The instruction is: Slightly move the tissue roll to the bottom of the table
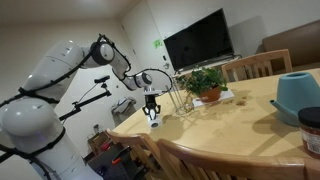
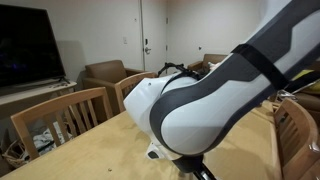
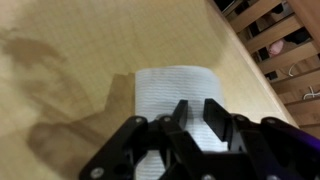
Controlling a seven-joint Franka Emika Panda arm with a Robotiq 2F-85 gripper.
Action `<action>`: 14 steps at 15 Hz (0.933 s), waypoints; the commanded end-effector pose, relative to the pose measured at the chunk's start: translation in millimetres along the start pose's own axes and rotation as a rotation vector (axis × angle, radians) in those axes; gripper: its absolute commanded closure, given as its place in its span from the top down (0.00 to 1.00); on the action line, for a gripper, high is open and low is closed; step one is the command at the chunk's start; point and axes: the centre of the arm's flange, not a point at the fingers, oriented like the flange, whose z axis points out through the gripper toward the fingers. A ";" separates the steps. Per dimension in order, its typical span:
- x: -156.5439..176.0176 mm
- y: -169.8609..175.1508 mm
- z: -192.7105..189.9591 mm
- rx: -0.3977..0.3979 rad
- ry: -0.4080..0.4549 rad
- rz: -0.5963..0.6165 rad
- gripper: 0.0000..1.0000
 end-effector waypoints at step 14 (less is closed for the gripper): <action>-6.7 -34.9 -5.8 -0.044 0.007 0.144 1.00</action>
